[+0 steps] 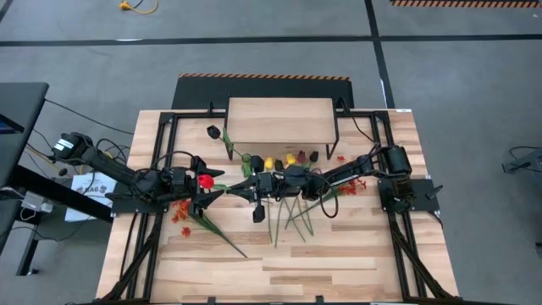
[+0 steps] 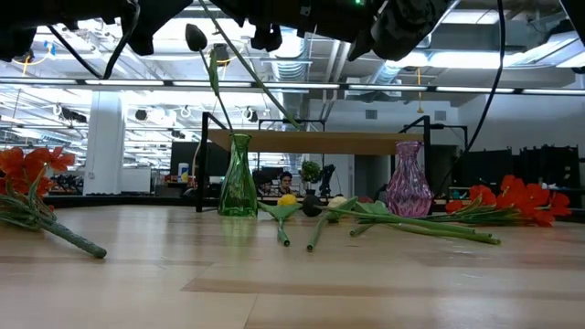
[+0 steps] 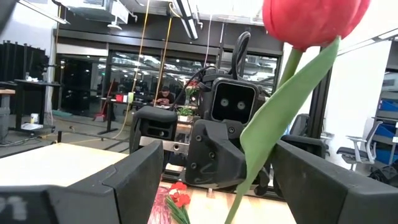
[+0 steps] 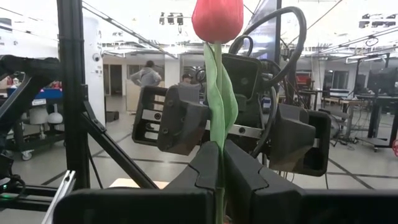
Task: Pick and place flowers into a vace then onto a shelf
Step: Put the red tulip into the green vase
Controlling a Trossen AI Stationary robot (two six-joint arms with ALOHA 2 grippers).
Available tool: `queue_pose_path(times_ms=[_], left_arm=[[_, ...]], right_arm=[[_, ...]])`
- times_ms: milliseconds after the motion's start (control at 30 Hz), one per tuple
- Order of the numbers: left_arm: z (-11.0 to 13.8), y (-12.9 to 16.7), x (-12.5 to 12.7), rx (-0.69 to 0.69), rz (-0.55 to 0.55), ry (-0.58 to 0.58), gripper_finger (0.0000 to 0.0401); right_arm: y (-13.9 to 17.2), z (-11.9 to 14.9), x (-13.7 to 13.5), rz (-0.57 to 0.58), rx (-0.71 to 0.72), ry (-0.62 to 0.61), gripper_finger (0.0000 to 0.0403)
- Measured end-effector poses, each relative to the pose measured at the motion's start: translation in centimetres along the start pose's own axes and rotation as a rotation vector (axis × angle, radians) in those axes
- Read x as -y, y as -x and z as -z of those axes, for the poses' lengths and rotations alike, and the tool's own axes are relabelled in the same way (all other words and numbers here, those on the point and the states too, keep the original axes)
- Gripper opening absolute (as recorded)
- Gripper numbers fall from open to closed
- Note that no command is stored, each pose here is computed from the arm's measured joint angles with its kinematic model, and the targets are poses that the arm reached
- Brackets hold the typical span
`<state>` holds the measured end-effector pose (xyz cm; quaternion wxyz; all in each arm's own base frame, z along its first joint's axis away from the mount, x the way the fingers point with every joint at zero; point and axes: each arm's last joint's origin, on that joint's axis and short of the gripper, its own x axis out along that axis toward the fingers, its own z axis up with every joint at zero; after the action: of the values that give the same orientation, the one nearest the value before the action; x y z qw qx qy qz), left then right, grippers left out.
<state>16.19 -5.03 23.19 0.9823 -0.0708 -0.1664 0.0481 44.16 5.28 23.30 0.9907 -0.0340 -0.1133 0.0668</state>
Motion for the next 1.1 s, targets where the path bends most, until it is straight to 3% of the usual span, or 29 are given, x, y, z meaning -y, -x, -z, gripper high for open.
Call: queue_pose_path(times_ms=[300,767,1100], left_arm=[[0.01,0.00,0.07,0.000,0.026,0.000,0.0277],[0.03,0.00,0.15,-0.003,0.053,-0.003,0.0127],[0.02,0.01,0.16,-0.002,0.053,-0.013,0.0086]], right_arm=[[0.01,0.02,0.09,0.002,-0.001,0.000,0.0008],[0.01,0.02,0.09,0.002,-0.001,0.000,0.0008],[0.01,0.03,0.11,0.004,-0.001,0.000,0.0008]])
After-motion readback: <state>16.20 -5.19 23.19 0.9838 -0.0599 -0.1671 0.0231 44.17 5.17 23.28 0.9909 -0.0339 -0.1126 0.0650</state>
